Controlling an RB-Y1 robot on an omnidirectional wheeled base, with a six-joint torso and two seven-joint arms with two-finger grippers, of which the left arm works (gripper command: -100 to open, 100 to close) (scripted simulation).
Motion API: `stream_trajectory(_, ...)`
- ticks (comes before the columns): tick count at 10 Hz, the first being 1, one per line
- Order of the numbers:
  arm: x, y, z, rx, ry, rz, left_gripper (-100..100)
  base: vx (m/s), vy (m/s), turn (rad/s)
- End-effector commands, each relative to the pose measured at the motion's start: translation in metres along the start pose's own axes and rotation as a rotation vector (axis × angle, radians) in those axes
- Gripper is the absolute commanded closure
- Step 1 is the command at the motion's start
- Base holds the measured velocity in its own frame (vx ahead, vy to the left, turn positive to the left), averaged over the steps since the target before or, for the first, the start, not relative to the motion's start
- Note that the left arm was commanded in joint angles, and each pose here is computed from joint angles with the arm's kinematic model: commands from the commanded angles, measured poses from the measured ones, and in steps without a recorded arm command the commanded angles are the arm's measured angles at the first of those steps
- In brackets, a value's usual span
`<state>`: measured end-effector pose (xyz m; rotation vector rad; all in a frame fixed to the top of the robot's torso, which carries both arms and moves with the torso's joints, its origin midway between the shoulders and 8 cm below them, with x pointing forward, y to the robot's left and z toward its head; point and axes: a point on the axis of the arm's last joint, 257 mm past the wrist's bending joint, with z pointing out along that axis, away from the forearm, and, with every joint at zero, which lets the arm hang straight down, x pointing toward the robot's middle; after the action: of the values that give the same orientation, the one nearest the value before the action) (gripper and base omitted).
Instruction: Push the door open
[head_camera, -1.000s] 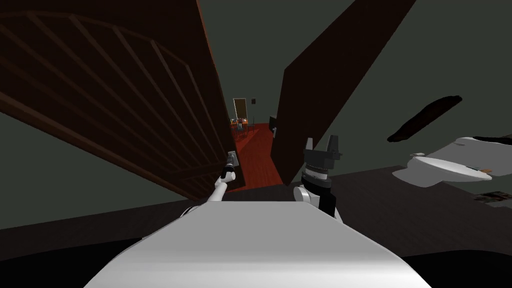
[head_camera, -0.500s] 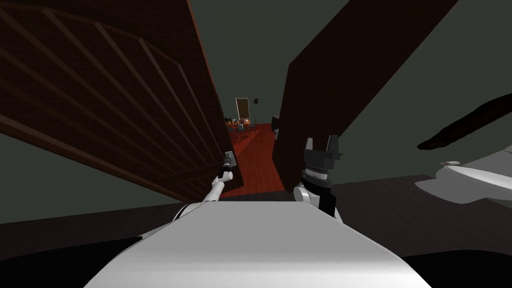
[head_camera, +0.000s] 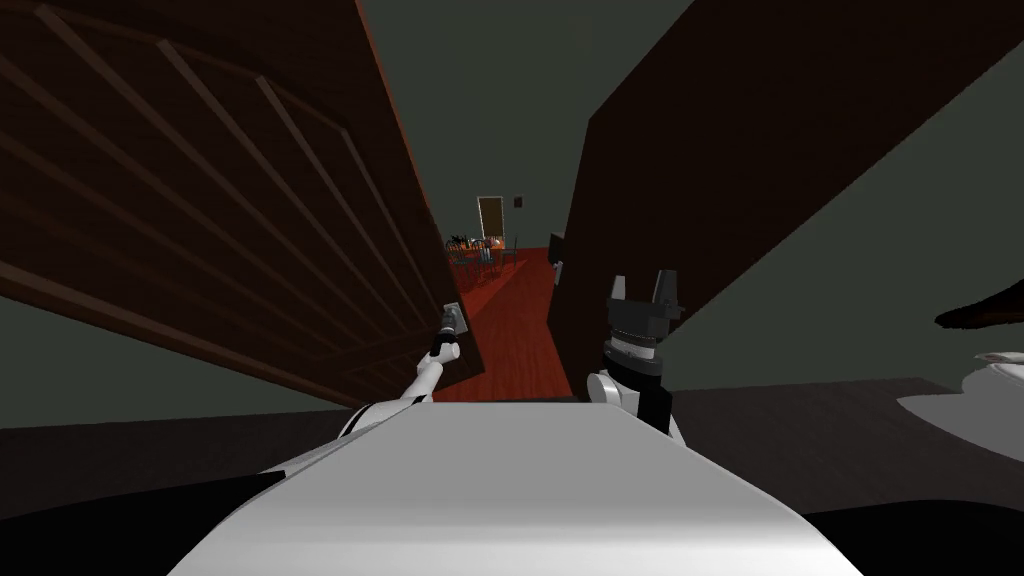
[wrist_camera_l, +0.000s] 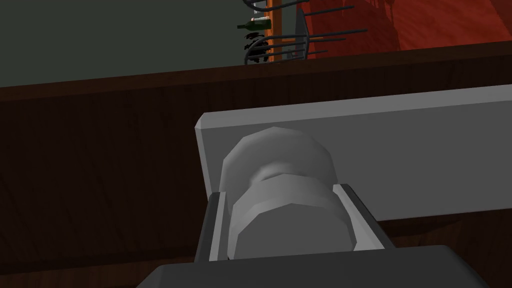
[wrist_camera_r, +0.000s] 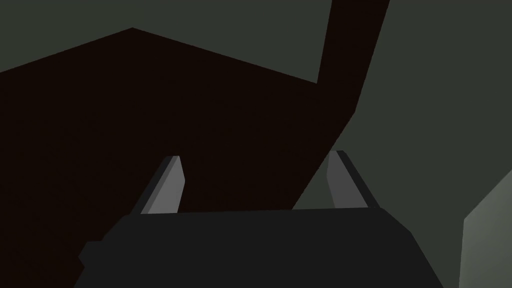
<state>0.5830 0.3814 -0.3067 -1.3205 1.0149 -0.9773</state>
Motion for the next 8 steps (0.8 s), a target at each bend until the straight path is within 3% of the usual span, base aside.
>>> stream_trajectory(1, -0.015, -0.003, -0.0003, 0.005, -0.019, 0.004, 100, 0.133, -0.061, 0.059)
stream_trajectory(3, -0.039, -0.004, 0.0034, 0.003, -0.05, -0.001, 100, 0.188, -0.118, 0.127)
stream_trajectory(6, -0.043, -0.004, 0.004, 0.003, -0.055, -0.002, 100, 0.095, -0.05, 0.042)
stream_trajectory(8, -0.058, -0.004, 0.0059, 0.002, -0.075, -0.006, 100, 0.071, -0.05, 0.053)
